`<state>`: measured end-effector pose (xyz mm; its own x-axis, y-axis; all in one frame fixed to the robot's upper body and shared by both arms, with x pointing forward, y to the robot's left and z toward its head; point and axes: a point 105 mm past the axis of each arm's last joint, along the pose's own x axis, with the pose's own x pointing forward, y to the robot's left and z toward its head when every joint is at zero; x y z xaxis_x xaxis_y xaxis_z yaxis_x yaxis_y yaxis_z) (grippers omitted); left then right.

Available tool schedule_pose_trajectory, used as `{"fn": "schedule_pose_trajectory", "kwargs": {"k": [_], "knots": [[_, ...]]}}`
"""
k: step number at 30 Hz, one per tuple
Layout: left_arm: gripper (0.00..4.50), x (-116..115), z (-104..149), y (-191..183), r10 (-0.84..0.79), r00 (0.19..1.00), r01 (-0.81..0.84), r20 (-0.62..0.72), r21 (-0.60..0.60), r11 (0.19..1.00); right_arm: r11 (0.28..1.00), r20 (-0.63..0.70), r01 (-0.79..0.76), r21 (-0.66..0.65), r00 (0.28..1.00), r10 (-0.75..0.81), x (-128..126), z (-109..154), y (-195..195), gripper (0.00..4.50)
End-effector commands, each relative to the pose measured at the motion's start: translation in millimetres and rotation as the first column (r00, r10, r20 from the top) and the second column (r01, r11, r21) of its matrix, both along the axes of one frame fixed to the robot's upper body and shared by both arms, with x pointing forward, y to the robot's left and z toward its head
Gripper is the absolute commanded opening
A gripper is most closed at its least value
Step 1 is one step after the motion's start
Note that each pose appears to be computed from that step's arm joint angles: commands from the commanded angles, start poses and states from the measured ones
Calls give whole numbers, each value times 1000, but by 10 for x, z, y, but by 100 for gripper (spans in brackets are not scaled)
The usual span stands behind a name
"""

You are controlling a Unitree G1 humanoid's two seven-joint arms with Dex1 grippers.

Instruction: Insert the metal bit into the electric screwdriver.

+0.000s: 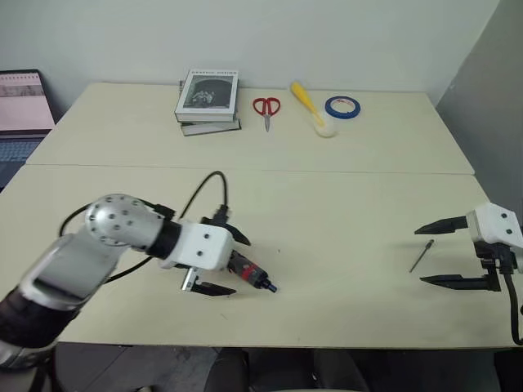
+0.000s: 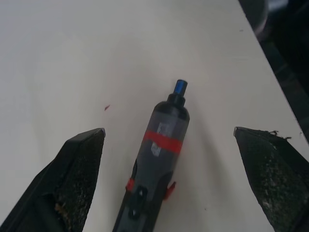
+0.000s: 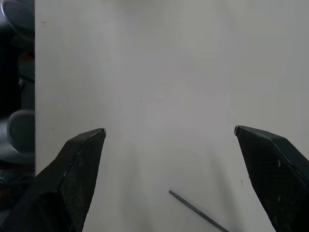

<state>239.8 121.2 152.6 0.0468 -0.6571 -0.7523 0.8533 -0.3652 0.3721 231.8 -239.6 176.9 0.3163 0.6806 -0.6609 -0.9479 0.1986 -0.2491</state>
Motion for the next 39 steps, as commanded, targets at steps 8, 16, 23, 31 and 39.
{"fn": "schedule_pose_trajectory", "kwargs": {"k": [8, 16, 23, 31, 39], "knots": [[446, 114, -140, -187, -154, 987, 148, 44, 111, 983, 997, -20, -53, 57, 998, 54, -142, 237, 269, 450], [446, 216, -243, -217, -177, 983, 167, 41, 171, 971, 970, 11, -164, 181, 986, 165, -203, 440, 515, 450], [446, 226, -296, -218, -186, 982, 177, 32, 177, 968, 947, 64, -235, 219, 972, 227, -258, 581, 472, 450], [446, 260, -341, -246, -195, 980, 187, 27, 179, 966, 918, 64, -290, 271, 957, 284, -464, 580, 518, 450], [446, 307, -381, -299, -208, 978, 200, 26, 185, 962, 932, 60, -272, 239, 962, 266, -507, 515, 455, 450]]}}
